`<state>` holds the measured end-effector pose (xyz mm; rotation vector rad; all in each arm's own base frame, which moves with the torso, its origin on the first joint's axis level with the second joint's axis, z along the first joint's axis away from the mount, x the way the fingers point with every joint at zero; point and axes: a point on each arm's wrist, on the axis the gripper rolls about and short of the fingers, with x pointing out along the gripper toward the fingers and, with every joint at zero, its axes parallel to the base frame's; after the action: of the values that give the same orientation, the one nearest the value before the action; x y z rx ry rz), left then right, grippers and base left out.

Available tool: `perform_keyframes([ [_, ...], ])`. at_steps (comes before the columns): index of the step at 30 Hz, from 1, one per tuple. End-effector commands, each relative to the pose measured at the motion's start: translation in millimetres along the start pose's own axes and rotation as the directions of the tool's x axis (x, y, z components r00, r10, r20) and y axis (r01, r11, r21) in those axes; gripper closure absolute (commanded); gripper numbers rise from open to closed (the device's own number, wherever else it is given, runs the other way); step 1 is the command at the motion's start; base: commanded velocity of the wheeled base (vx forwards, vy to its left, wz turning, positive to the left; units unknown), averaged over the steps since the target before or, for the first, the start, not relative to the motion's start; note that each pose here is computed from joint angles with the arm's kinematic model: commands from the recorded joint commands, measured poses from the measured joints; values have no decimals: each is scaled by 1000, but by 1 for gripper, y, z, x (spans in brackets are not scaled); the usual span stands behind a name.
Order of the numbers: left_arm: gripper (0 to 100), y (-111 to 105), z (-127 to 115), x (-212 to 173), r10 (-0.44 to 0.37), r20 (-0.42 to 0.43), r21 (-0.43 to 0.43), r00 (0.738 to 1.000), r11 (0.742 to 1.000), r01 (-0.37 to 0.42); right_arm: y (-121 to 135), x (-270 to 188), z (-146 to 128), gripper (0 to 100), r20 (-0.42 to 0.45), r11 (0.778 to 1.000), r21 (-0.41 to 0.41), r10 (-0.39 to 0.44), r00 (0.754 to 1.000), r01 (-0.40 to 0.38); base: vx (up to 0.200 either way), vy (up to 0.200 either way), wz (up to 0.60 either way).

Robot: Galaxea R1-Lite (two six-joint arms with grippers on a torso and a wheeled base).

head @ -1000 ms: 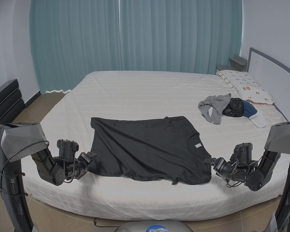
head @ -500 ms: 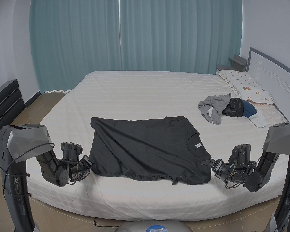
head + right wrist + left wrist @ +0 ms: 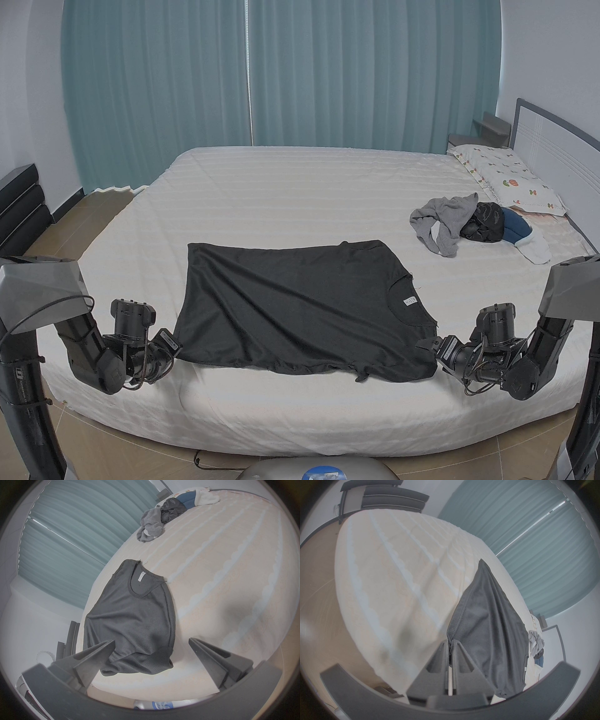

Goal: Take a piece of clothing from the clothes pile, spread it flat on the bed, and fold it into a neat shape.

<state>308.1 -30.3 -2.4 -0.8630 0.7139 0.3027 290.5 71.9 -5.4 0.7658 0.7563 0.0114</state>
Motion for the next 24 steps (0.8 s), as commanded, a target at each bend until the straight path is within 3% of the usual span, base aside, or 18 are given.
perform_keyframes([
  [1, 100, 6, 14, -27, -9, 48, -30, 999, 1000, 10, -4, 14, -3, 0, -12, 1000, 4, -11, 1000, 11, 0, 0, 0],
  [9, 100, 10, 26, -44, -12, 86, -47, 996, 999, 17, -4, 23, 2, 0, 8, 1000, 9, 1, 1000, -1, 0, 0, 0],
  [16, 100, 17, 31, -48, 4, 103, -2, 995, 1000, -4, -2, 26, 4, 0, 15, 1000, 2, 7, 1000, -7, 0, 0, 0],
  [17, 100, 17, 32, -48, 4, 105, -2, 994, 1000, -4, -2, 26, 4, 100, 15, 1000, 2, 7, 1000, -7, 0, 0, 0],
  [24, 100, 18, 37, -46, -1, 118, -15, 993, 1000, 3, 9, 25, 16, 100, 61, 999, -4, 48, 997, -48, 0, 0, 0],
])
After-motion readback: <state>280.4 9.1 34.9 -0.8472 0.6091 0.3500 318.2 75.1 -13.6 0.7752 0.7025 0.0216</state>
